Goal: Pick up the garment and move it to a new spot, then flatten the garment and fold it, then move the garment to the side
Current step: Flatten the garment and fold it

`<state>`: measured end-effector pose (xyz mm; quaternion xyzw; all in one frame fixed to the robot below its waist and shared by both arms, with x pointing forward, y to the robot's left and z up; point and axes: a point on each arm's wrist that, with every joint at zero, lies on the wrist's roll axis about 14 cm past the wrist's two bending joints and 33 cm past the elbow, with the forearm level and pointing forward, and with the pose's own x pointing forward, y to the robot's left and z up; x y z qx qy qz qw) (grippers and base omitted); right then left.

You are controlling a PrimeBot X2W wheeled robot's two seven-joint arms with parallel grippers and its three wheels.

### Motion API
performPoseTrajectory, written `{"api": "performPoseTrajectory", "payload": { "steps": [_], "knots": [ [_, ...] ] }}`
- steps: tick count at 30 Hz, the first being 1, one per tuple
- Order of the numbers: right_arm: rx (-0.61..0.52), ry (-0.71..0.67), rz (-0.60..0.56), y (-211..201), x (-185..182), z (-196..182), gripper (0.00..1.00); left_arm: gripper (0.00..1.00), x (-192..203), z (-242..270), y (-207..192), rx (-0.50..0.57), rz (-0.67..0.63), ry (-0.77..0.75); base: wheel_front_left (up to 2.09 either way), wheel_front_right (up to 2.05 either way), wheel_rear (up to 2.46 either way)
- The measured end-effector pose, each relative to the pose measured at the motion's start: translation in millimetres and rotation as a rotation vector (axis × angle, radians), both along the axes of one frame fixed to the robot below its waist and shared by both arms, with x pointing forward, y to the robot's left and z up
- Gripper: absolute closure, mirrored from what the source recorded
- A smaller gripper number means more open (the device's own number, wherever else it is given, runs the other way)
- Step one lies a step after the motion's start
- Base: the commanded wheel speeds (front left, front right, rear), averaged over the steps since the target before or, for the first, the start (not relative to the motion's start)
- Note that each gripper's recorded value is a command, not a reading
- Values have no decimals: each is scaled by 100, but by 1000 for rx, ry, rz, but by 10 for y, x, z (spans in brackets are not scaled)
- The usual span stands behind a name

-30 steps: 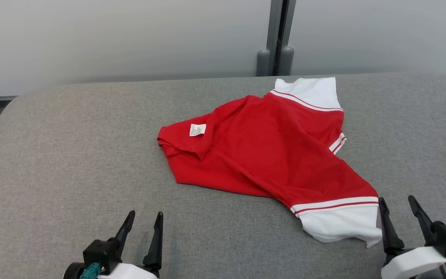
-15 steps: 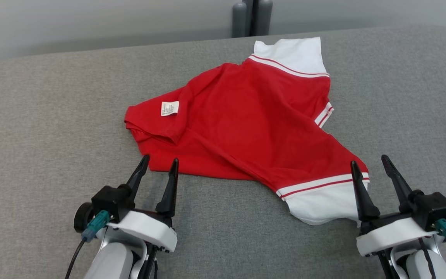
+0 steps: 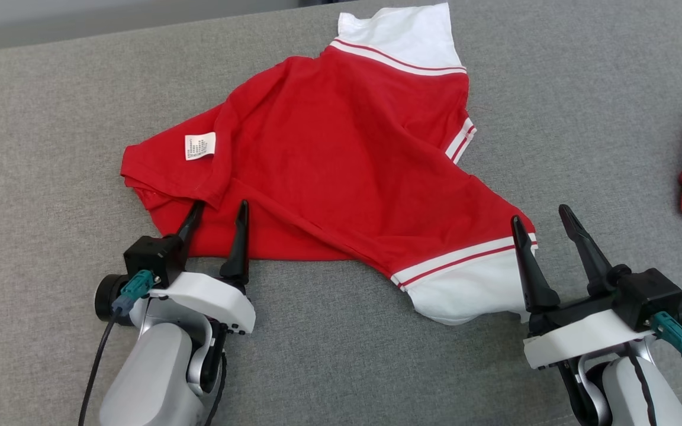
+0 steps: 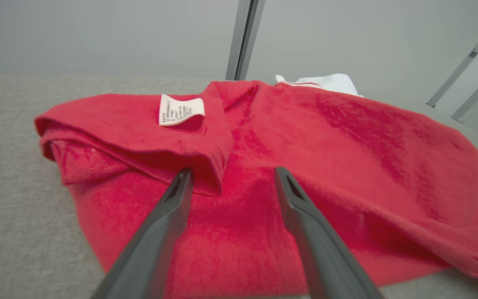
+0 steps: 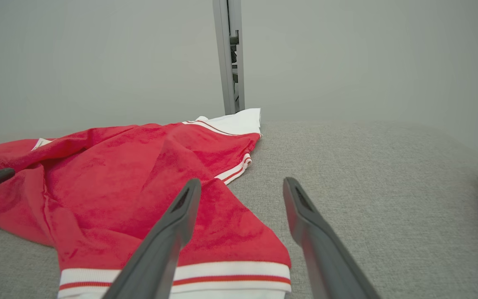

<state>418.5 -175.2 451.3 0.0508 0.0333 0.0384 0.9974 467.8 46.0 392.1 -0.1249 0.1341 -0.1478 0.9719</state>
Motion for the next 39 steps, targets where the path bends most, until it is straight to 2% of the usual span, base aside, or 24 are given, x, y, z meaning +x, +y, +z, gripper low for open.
{"api": "performPoseTrajectory", "payload": {
  "steps": [6, 7, 8, 14, 20, 23, 25, 29, 30, 31, 35, 39],
  "knots": [
    [6, 7, -9, -27, 11, -30, 0, 0, 119, 53, 21, 1, 12, -27, 0, 0, 0],
    [7, 7, -8, -23, 16, -30, 0, 42, 131, 69, 24, 2, 12, -33, 0, 0, 0],
    [11, 6, -8, -19, 22, -28, 0, 100, 143, 86, 27, 0, 13, -38, 0, 0, 0],
    [21, 5, 3, 26, 56, -30, 0, 100, 225, 236, 20, 5, 3, -95, 0, 0, 0],
    [31, 1, 7, 44, 85, -25, 0, 100, 602, 751, 190, 5, 53, -260, 0, 0, 0],
    [36, 5, 9, 53, 89, -40, 0, 100, 864, 996, 359, 59, 60, -344, 0, 0, 0],
    [39, 6, 12, 64, 101, -42, 0, 100, 1060, 1115, 515, 132, 62, -387, 0, 0, 0],
    [43, 17, 11, 59, 84, -73, 0, 100, 1354, 1070, 781, 242, 69, -358, 0, 0, 0],
    [44, 22, 9, 52, 73, -87, 0, 67, 1395, 999, 845, 262, 75, -327, 0, 0, 0],
    [44, 27, 6, 43, 63, -98, 0, 0, 1425, 932, 904, 274, 82, -297, 0, 0, 0],
    [53, 33, -6, 10, 48, -115, 0, 0, 1457, 756, 1037, 288, 102, -223, 0, 0, 0],
    [57, 34, -10, 3, 55, -120, 0, 0, 1271, 451, 956, 236, 102, -122, 0, 0, 0]
  ]
}}
